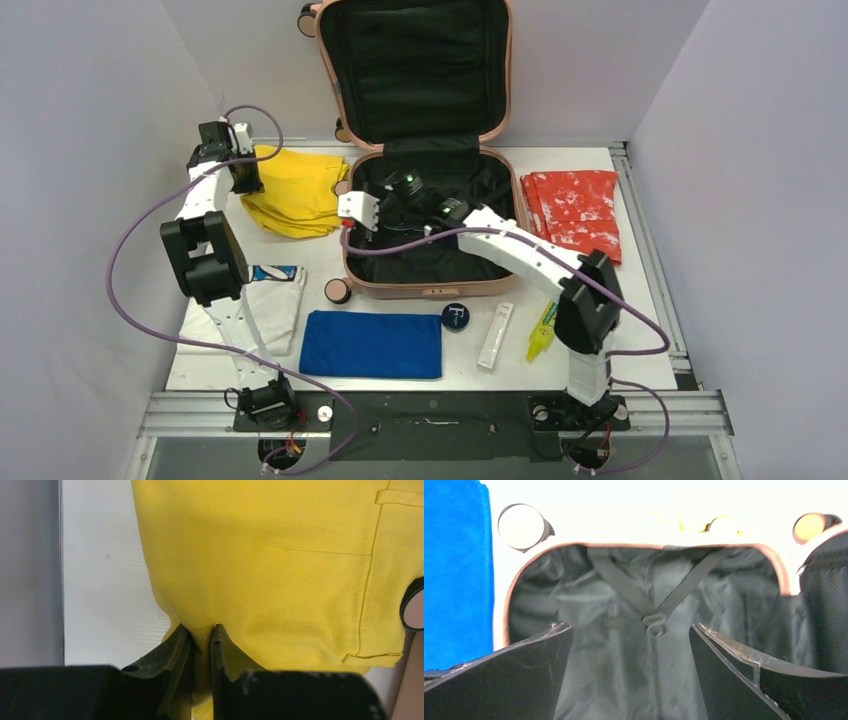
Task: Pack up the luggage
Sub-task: Pick up the clothes from the corner of the board.
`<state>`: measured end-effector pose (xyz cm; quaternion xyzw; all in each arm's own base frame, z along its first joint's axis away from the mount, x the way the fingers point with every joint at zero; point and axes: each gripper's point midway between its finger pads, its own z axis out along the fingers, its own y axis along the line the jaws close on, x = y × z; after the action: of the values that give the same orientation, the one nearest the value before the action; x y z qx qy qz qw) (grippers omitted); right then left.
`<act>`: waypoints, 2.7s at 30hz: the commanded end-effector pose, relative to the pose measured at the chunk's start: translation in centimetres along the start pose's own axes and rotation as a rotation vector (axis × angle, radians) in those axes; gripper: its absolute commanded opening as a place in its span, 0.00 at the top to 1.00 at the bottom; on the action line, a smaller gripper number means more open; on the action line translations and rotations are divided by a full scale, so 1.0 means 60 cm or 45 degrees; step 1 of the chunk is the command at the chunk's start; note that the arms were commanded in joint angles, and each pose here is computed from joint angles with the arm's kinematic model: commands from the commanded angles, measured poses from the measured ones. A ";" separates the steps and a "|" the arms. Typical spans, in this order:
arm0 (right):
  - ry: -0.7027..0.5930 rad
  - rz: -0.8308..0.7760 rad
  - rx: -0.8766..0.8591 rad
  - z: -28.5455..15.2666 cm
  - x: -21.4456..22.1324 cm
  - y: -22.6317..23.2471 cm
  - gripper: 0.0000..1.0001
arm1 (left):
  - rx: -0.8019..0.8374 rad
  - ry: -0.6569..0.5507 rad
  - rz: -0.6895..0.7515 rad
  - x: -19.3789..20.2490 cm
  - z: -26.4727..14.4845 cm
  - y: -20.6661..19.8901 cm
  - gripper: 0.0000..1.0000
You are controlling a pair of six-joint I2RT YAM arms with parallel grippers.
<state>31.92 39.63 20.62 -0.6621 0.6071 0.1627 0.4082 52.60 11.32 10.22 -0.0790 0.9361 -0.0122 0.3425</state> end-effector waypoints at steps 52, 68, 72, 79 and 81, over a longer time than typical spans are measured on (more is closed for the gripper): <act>-0.664 -0.368 0.641 0.416 -0.204 -0.023 0.10 | 0.288 -0.185 -0.339 -0.020 -0.136 -0.077 1.00; -0.694 -0.381 0.623 0.460 -0.162 -0.026 0.09 | 0.313 -0.188 -0.304 0.013 -0.146 -0.087 1.00; -0.678 -0.384 0.575 0.475 -0.146 -0.013 0.09 | 0.324 -0.214 -0.309 0.008 -0.154 -0.087 1.00; -0.645 -0.400 0.534 0.497 -0.119 0.005 0.09 | 0.374 -0.225 -0.322 0.003 -0.161 -0.090 1.00; -0.629 -0.401 0.537 0.502 -0.110 0.006 0.10 | 0.384 -0.229 -0.322 0.001 -0.164 -0.090 1.00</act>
<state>38.01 66.84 14.61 -0.5616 0.3822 0.1235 0.7234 45.59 7.26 12.12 -0.1858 0.9064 -0.1393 0.3529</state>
